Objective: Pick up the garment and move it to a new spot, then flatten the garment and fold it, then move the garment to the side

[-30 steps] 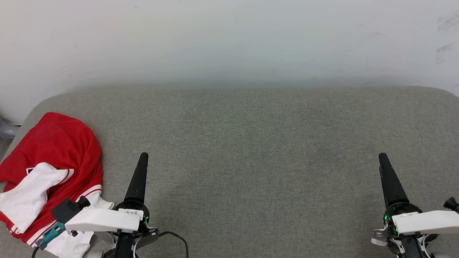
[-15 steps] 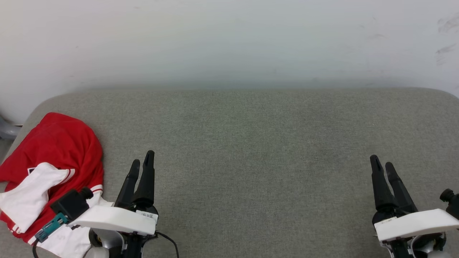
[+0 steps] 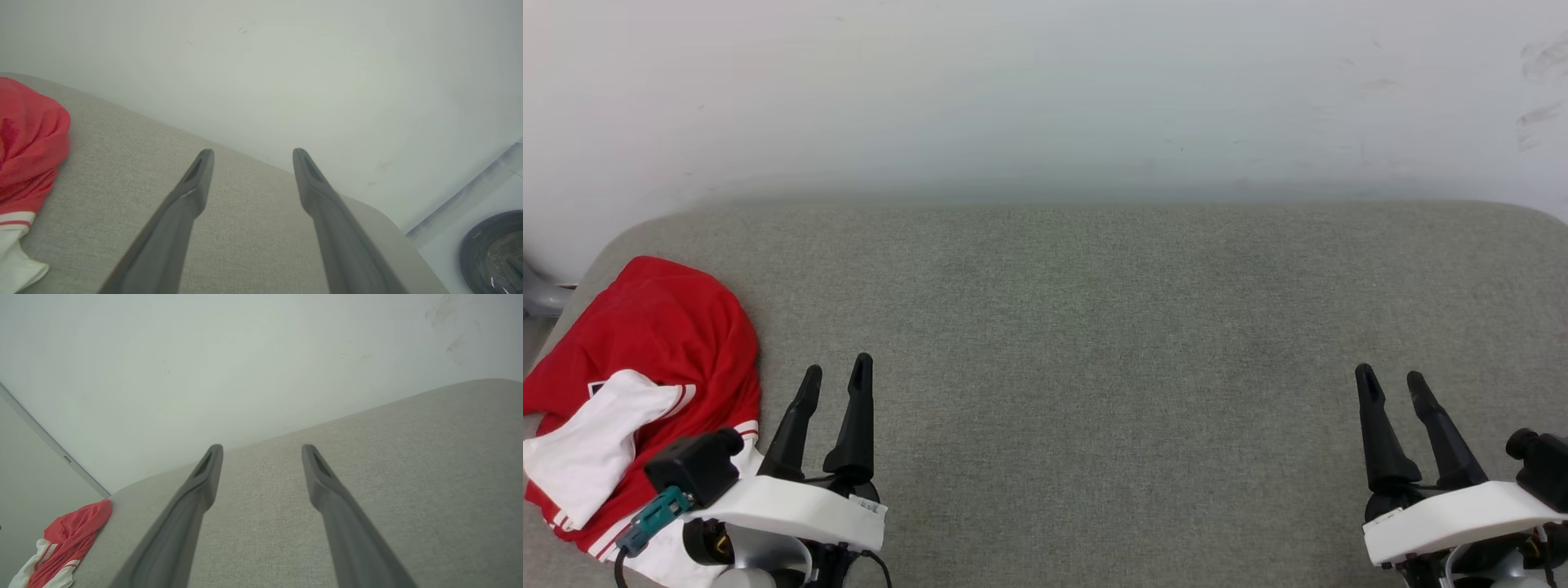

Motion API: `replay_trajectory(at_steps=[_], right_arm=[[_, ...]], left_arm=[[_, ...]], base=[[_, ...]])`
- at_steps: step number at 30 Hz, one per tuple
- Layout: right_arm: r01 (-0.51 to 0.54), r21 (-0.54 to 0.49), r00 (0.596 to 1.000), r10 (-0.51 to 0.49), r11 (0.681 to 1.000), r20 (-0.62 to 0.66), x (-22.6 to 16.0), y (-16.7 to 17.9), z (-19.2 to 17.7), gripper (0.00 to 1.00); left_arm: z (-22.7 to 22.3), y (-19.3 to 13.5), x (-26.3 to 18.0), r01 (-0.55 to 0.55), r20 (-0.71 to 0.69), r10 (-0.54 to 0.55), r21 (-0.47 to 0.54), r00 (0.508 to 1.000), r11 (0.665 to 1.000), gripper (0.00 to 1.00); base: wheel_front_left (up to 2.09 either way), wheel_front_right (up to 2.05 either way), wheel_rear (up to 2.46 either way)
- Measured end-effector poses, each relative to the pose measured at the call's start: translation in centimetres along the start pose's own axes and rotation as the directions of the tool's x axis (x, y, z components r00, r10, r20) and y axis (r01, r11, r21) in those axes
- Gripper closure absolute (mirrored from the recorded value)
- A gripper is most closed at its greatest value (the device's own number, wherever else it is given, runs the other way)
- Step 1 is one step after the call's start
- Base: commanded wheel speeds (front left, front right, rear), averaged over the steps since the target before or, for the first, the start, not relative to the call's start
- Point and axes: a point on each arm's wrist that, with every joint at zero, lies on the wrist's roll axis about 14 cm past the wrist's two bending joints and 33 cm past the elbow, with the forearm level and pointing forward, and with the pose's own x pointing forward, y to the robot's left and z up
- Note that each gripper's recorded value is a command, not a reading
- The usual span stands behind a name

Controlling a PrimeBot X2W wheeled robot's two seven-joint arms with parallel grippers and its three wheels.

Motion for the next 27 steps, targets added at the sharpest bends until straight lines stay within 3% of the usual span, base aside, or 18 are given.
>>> replay_trajectory(at_steps=[14, 27], right_arm=[[0.014, -0.179, 1.0, -0.018, 0.984, -0.018, -0.47, -0.59, -0.1, 0.0], [0.008, -0.281, 1.0, -0.017, 0.96, -0.027, -0.64, -0.56, -0.05, 0.0]], left_arm=[[-0.26, -0.37, -0.16, 0.035, -0.015, -0.032, 0.215, 0.999, 0.976, 0.0], [-0.93, -0.45, -0.42, 0.049, -0.028, -0.042, 0.322, 0.999, 0.945, 0.0]], base=[[0.0, 0.0, 0.0], [0.0, 0.0, 0.0]])
